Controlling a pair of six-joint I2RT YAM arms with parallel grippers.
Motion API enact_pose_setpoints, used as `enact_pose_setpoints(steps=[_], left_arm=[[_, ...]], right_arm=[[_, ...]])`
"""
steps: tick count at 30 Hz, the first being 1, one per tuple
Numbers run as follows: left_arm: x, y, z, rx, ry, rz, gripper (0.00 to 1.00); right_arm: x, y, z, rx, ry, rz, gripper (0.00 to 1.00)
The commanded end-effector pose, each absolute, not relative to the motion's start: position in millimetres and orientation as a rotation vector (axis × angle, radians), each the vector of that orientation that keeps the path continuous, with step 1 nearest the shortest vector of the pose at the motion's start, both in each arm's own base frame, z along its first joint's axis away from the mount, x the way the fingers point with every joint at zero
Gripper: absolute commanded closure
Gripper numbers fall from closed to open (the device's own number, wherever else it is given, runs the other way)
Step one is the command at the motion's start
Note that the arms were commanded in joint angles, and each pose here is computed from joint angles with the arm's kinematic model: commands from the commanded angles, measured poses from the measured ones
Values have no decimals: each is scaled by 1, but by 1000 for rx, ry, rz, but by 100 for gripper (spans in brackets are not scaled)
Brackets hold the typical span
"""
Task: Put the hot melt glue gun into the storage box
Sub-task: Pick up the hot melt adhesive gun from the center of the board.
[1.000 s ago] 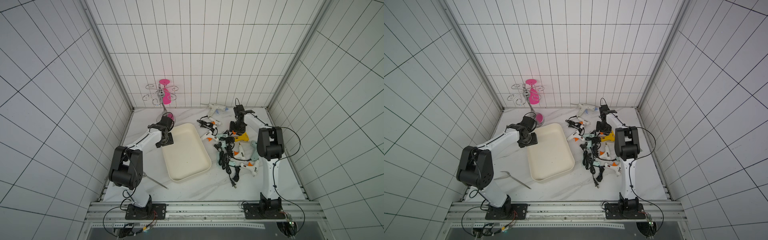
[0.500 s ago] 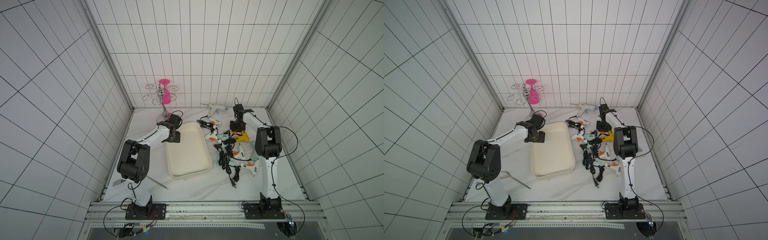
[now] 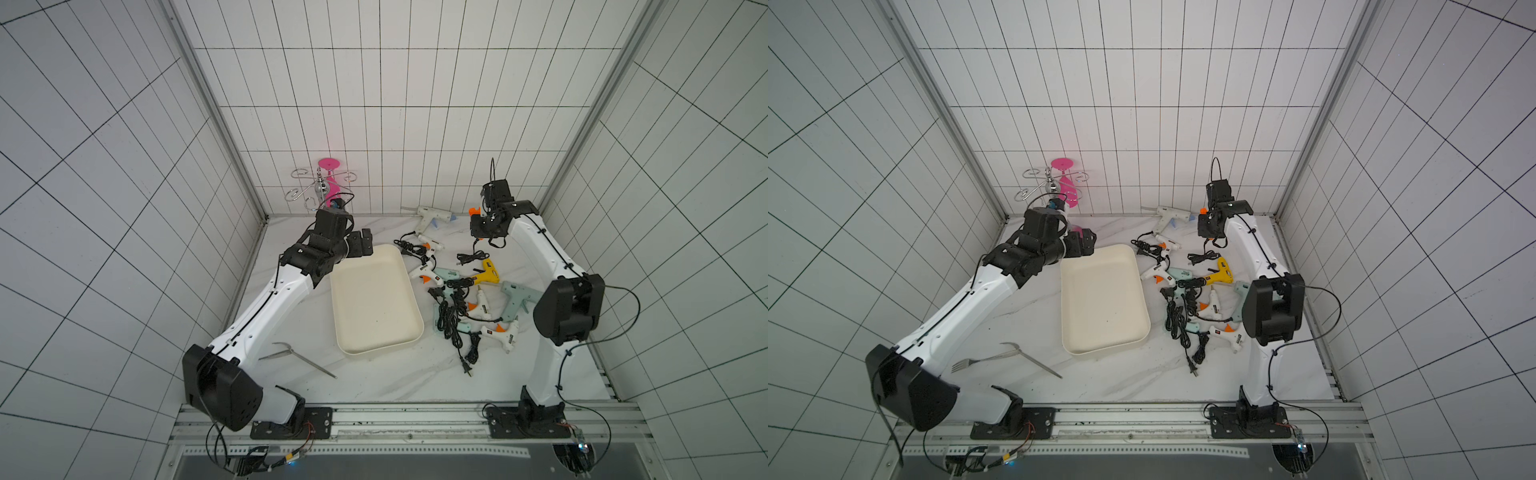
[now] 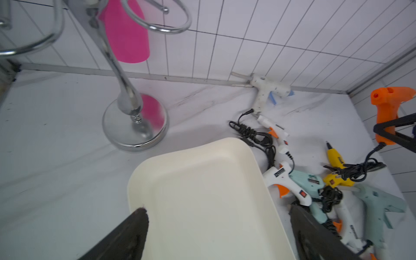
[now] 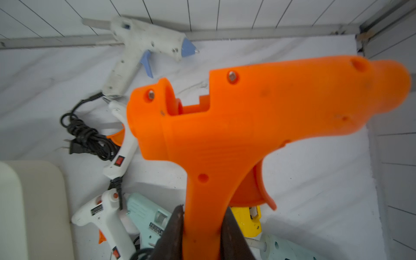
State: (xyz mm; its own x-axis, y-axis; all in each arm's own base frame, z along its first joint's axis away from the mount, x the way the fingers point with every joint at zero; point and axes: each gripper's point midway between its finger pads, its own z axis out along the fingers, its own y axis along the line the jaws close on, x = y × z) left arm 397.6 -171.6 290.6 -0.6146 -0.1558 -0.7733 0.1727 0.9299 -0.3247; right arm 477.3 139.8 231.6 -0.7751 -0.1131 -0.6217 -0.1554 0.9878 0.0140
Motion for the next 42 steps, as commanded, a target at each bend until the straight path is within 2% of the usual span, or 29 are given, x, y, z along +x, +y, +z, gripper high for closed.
enact_pose_setpoints(steps=[1, 6, 11, 17, 24, 27, 29, 36, 42], left_arm=[[400, -222, 318, 98, 2084, -809, 1], [400, -261, 335, 175, 2014, -1012, 1], [389, -290, 347, 234, 1968, -1118, 1], [372, -309, 342, 254, 1964, -1185, 1], [374, -321, 325, 182, 1987, -1263, 2], [380, -320, 324, 118, 1936, -1285, 5], [383, -319, 325, 101, 1908, -1288, 9], [390, -314, 332, 79, 1837, -1264, 45], [389, -323, 333, 114, 1798, -1327, 66]], right_arm=[[441, 182, 246, -370, 2419, 149, 92], [392, 226, 272, -520, 2340, 235, 92], [357, 247, 291, -645, 2223, 194, 92], [341, 264, 304, -679, 2154, 210, 92], [326, 288, 309, -724, 2101, 219, 92], [324, 292, 308, -741, 2092, 204, 92], [323, 292, 308, -740, 2091, 198, 92], [317, 298, 303, -759, 2097, 230, 92], [314, 302, 303, -755, 2098, 267, 92]])
